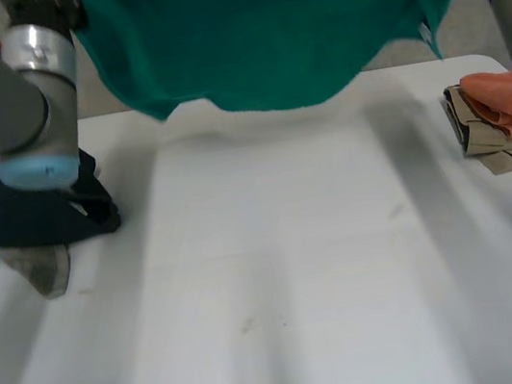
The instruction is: Fold the laundry.
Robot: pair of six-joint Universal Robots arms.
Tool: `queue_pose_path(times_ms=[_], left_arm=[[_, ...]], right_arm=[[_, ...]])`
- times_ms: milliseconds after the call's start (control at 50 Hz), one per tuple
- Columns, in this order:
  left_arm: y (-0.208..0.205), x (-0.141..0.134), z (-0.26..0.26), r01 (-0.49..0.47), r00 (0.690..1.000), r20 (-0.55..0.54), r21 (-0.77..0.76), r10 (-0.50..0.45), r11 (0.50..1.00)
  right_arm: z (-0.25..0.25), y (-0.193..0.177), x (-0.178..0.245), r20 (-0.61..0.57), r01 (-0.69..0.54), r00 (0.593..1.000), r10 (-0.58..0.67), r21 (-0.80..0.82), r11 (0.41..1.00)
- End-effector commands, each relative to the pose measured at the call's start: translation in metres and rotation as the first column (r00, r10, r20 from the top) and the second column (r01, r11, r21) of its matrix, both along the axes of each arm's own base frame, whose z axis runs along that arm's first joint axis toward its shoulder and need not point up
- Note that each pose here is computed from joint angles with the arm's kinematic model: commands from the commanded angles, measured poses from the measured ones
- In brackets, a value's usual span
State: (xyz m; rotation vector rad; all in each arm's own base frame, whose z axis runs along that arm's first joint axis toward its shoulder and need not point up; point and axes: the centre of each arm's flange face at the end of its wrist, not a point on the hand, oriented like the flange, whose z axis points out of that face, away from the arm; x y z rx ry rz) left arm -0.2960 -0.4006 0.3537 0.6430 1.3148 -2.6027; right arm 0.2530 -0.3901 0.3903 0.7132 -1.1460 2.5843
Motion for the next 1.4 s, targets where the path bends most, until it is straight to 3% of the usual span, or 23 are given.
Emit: queue_pose_path(times_ms=[20, 200, 280, 340, 420, 480, 540, 600, 680, 780, 900, 1080, 1240, 1280, 1360, 1400], left_arm=[[0.030, 0.008, -0.078, 0.001, 0.994, 0.105, 0.269, -0.030, 0.963], [0.079, 0.013, -0.174, -0.009, 0.970, 0.209, 0.537, -0.123, 0.844], [0.095, 0.014, -0.194, 0.004, 0.959, 0.226, 0.593, -0.172, 0.805], [0.100, 0.015, -0.193, 0.019, 0.956, 0.224, 0.598, -0.189, 0.802], [0.101, 0.018, -0.183, 0.022, 0.960, 0.215, 0.583, -0.180, 0.812], [0.101, 0.018, -0.174, 0.025, 0.963, 0.208, 0.566, -0.173, 0.824], [0.102, 0.019, -0.169, 0.029, 0.964, 0.204, 0.556, -0.170, 0.831], [0.102, 0.019, -0.165, 0.030, 0.965, 0.202, 0.549, -0.167, 0.835], [0.104, 0.018, -0.165, 0.033, 0.964, 0.202, 0.550, -0.172, 0.834], [0.104, 0.017, -0.165, 0.037, 0.964, 0.201, 0.551, -0.175, 0.834], [0.103, 0.017, -0.164, 0.036, 0.965, 0.198, 0.546, -0.171, 0.837], [0.101, 0.020, -0.158, 0.039, 0.971, 0.177, 0.541, -0.160, 0.840], [0.101, 0.027, -0.127, 0.050, 0.981, 0.137, 0.487, -0.133, 0.872], [0.104, 0.030, -0.110, 0.053, 0.984, 0.127, 0.456, -0.124, 0.888], [0.113, 0.041, -0.076, 0.045, 0.987, 0.119, 0.413, -0.103, 0.910], [0.120, 0.048, -0.058, 0.044, 0.987, 0.121, 0.406, -0.102, 0.913]], right_arm=[[-0.072, 0.010, 0.008, -0.143, -0.118, 0.976, 0.165, 0.290, 0.950], [-0.179, 0.016, -0.020, -0.273, -0.044, 0.926, 0.259, 0.606, 0.794], [-0.222, 0.030, -0.031, -0.440, 0.075, 0.851, 0.288, 0.643, 0.762], [-0.230, 0.035, -0.037, -0.482, 0.115, 0.826, 0.291, 0.650, 0.752], [-0.235, 0.040, -0.043, -0.441, 0.150, 0.858, 0.263, 0.705, 0.693], [-0.229, 0.042, -0.049, -0.298, 0.122, 0.935, 0.189, 0.775, 0.621], [-0.217, 0.045, -0.053, -0.150, 0.059, 0.982, 0.117, 0.825, 0.562], [-0.213, 0.053, -0.057, -0.024, -0.007, 0.998, 0.060, 0.881, 0.474], [-0.219, 0.057, -0.067, 0.050, -0.044, 0.999, -0.007, 0.924, 0.379], [-0.230, 0.067, -0.071, 0.052, -0.042, 0.998, -0.021, 0.945, 0.326], [-0.240, 0.066, -0.070, 0.050, -0.042, 0.999, -0.017, 0.941, 0.337], [-0.261, 0.039, -0.067, 0.069, -0.048, 0.997, -0.030, 0.886, 0.461], [-0.245, 0.029, -0.075, 0.054, -0.001, 0.995, -0.089, 0.861, 0.509], [-0.234, 0.031, -0.077, 0.047, 0.008, 0.995, -0.091, 0.849, 0.528], [-0.150, 0.048, -0.085, 0.025, 0.041, 0.996, -0.090, 0.752, 0.658], [-0.122, 0.058, -0.094, -0.012, 0.080, 0.995, -0.102, 0.719, 0.690]])
